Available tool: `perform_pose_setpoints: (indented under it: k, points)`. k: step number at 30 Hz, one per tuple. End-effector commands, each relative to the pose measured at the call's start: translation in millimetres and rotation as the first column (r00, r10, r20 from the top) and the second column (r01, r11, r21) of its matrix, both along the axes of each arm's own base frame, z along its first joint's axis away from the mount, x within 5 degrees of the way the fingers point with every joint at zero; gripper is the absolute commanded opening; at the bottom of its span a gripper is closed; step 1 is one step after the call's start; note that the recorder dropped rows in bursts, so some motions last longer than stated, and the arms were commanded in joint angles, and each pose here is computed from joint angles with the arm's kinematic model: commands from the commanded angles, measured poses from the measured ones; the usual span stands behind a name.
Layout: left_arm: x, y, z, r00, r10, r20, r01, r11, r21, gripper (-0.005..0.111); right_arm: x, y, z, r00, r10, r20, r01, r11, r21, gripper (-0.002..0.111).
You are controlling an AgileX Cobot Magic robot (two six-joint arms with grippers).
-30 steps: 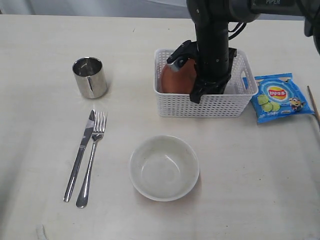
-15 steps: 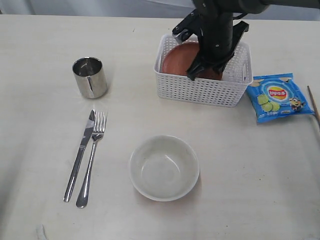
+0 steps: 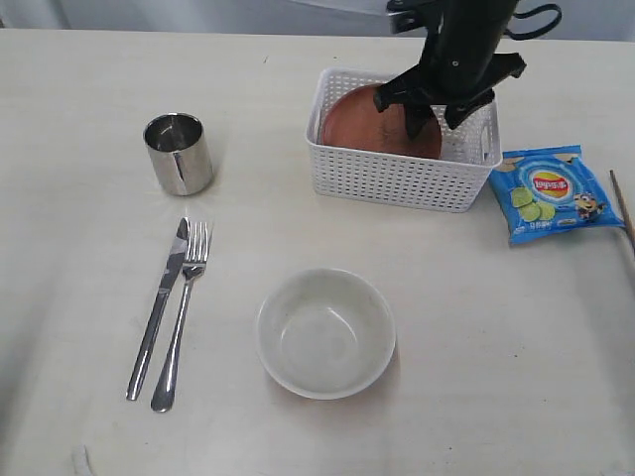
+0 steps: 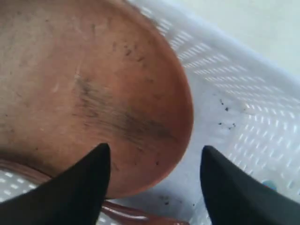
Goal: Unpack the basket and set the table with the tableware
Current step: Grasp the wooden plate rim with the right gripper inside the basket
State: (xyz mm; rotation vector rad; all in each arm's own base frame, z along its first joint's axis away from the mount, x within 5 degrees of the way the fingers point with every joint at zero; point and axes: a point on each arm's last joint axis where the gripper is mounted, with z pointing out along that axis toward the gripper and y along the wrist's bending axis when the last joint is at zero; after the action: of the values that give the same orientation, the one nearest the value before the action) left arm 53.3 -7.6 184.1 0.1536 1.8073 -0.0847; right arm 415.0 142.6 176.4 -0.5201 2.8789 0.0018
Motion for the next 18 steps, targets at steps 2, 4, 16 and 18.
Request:
perform_pose_setpoints:
  k: [2,4,16,18]
  points:
    - [0,0,0,1.000,-0.005,0.007,0.005,1.000,-0.006,0.000,5,-15,4,1.000,0.005,0.006,-0.005,0.999,0.047,0.054]
    - [0,0,0,1.000,-0.005,0.007,0.005,1.000,-0.006,0.000,6,-12,5,0.999,0.051,0.020,-0.052,0.997,0.064,0.053]
    - [0,0,0,1.000,-0.005,0.007,0.005,1.000,-0.006,0.000,16,-5,-9,0.992,0.089,0.086,-0.098,0.989,0.111,0.053]
    - [0,0,0,1.000,-0.005,0.007,0.005,1.000,-0.006,0.000,16,-7,-9,0.991,0.102,0.090,-0.110,0.990,0.087,0.053]
